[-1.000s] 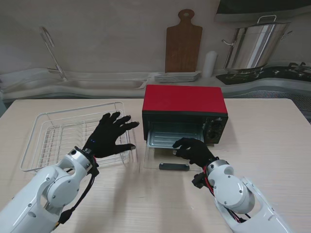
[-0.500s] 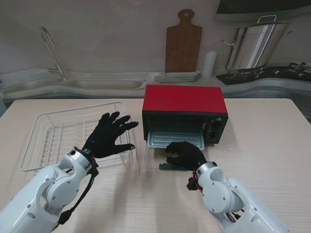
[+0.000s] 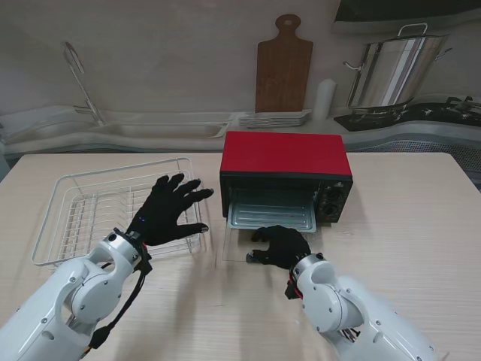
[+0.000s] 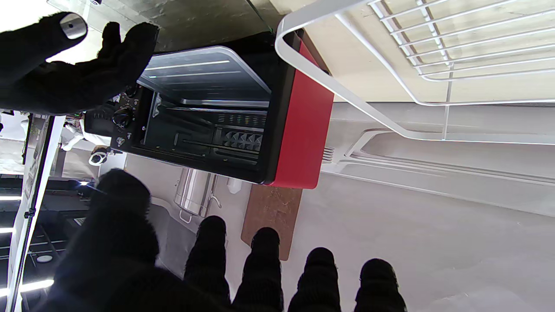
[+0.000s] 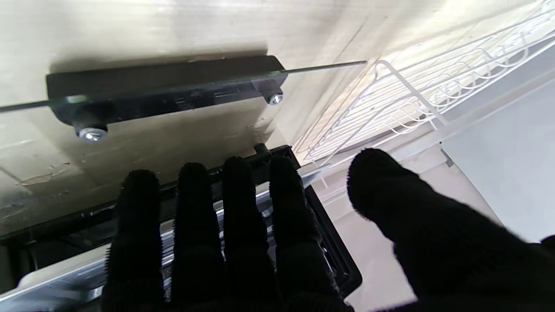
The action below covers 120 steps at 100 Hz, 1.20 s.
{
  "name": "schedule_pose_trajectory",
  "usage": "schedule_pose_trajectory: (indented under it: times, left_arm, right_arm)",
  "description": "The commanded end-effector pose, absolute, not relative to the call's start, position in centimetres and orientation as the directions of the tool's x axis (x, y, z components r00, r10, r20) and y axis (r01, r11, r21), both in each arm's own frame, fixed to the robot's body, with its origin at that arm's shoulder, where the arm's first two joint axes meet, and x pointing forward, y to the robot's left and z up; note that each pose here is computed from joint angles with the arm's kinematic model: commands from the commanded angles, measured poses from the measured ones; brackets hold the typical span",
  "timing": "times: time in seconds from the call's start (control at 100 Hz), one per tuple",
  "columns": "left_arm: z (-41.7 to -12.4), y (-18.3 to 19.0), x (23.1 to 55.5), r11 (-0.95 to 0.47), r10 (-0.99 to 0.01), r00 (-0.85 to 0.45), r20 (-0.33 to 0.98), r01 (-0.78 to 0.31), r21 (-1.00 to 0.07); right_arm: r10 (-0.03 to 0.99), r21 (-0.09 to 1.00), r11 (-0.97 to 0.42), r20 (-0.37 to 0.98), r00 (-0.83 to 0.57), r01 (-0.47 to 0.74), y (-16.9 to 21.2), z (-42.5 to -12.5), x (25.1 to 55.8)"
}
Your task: Slide the trays into the oven
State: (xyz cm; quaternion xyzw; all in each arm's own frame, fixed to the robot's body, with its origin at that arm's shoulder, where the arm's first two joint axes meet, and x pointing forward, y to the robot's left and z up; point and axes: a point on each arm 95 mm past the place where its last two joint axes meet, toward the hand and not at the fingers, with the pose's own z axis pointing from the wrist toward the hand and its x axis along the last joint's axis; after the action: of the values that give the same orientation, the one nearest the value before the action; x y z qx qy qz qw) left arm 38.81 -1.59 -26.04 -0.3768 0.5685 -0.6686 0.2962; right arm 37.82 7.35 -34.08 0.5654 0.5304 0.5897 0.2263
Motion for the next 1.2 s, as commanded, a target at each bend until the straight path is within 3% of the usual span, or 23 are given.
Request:
schedule_pose_trajectory:
  times: [0.0,1.19]
  left_arm:
    - [-26.0,-1.8,38.6,-0.178,-0.824,-0.539,0.172,-0.042,-0.983]
    - [-26.5,-2.6,38.7,-0.13,-0.803,-0.576,0.152,-0.08,-0.988]
  right_arm:
    - [0.869,0.878,-0.329,0.425,-0.252,0.348,7.7,-34.5,37.9]
    - [0.889,0.882,-0.382,0.432,-0.151,0.278,9.5,-34.3,42.3]
